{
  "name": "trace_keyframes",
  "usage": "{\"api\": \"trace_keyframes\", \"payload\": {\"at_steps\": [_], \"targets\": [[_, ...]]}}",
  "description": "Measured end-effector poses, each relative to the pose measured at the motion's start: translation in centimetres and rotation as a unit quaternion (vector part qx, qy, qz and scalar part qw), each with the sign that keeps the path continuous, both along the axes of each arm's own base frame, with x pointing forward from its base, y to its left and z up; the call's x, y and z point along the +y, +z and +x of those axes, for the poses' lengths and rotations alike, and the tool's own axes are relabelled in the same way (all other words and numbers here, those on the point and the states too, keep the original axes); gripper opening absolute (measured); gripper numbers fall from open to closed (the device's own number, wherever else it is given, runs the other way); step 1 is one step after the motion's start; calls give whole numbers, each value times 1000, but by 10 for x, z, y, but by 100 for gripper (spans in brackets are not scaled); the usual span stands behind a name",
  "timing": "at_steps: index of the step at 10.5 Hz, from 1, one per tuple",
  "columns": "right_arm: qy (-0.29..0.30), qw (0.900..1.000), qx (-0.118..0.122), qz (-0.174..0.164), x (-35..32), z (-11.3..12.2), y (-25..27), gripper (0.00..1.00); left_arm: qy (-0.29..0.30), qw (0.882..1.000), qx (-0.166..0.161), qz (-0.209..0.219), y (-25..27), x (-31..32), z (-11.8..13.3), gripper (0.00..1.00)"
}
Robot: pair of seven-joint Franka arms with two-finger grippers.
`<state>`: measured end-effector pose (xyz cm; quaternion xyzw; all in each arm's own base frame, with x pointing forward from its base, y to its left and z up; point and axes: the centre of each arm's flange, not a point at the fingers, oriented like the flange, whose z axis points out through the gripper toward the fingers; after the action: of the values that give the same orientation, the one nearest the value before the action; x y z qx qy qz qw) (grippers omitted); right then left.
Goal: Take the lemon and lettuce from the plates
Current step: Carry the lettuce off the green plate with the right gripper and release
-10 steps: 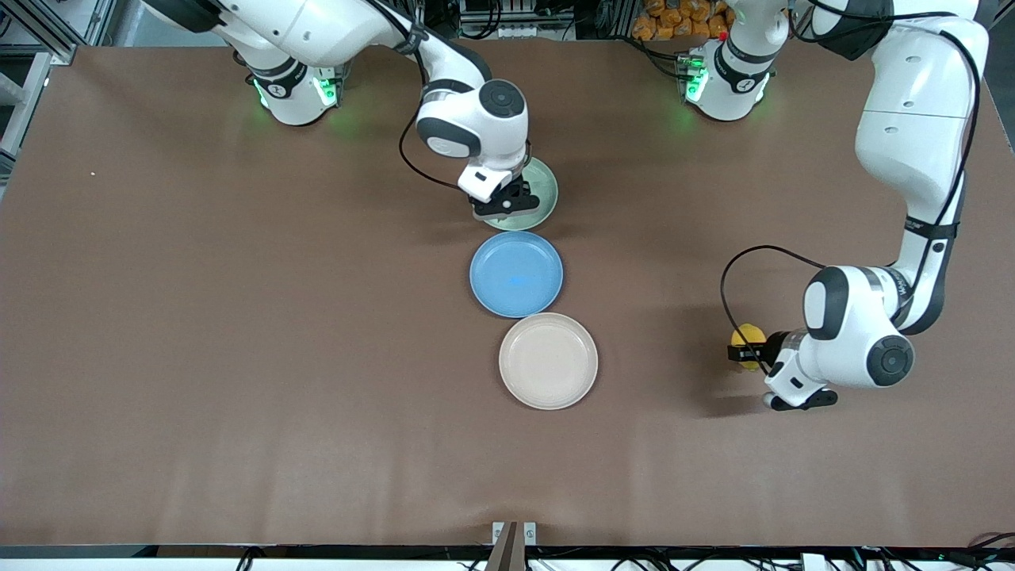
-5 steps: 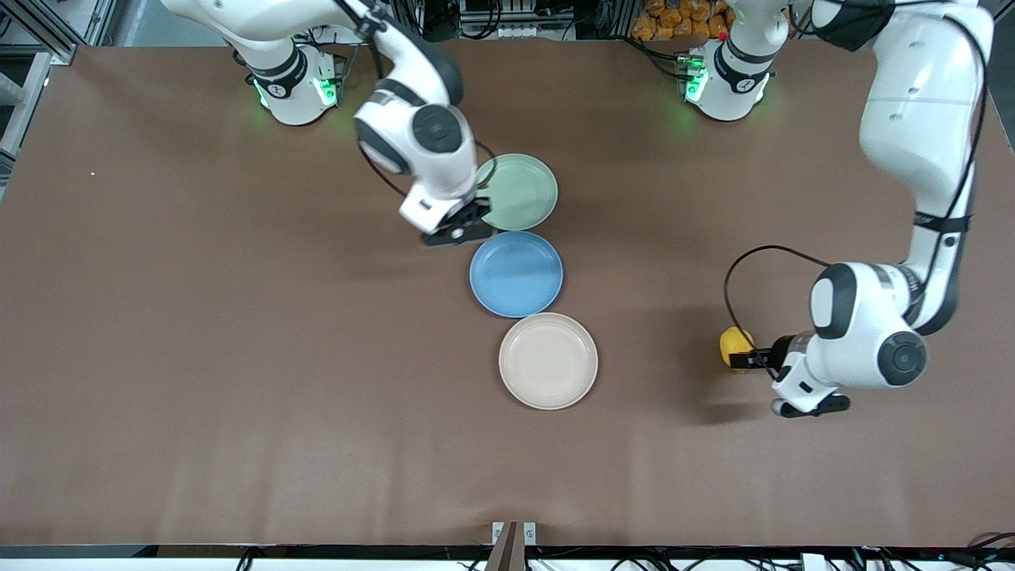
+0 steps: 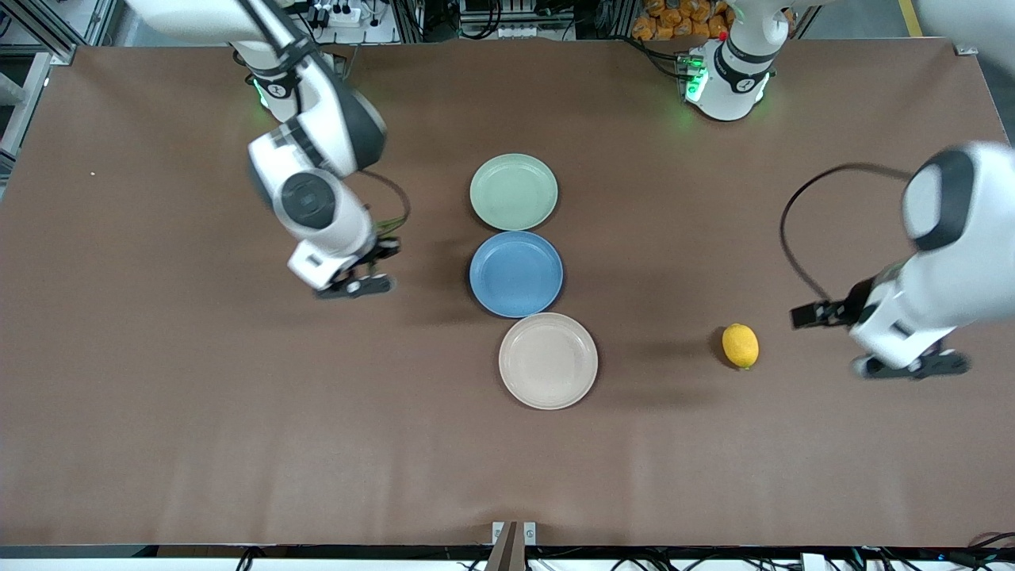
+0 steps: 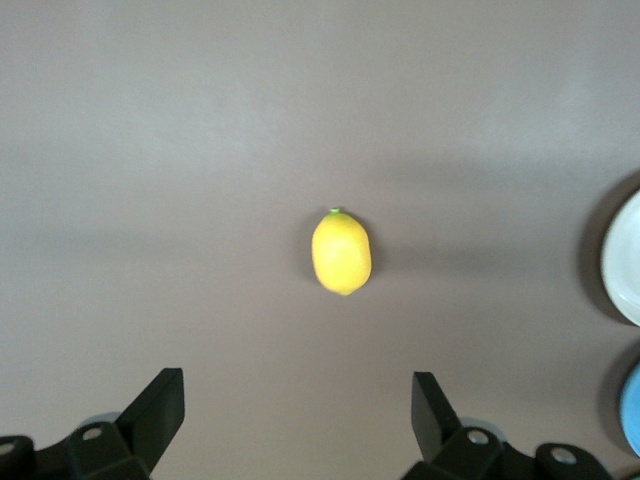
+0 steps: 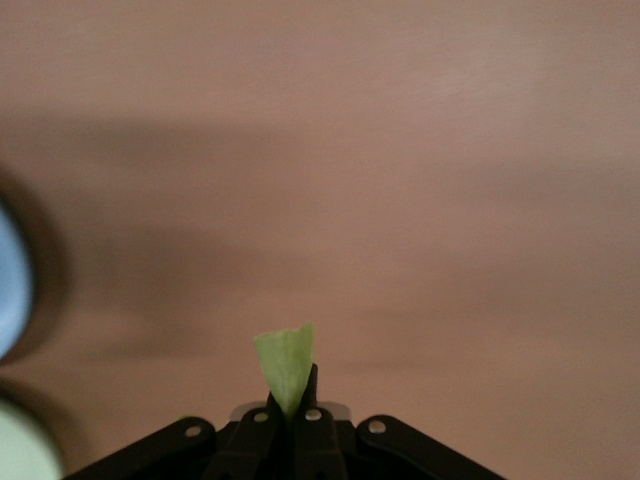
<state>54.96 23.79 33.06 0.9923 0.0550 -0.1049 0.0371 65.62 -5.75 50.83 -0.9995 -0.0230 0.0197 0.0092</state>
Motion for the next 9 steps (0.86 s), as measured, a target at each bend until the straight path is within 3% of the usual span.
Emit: {"api": "trace_keyframes", "payload": {"at_steps": [2,6,9], "targets": [[-5,1000,6,-4,-52,18,-4,2,0,999,-38,5,63,0,-23,100],[-5,1000,21,-11,-135,35,-15,2,-1,999,-53,12,124,-3,-62,100],[6,1000,27,-9,-177,39,-21,2,-14,998,-55,15,136,6,-73,100]]}}
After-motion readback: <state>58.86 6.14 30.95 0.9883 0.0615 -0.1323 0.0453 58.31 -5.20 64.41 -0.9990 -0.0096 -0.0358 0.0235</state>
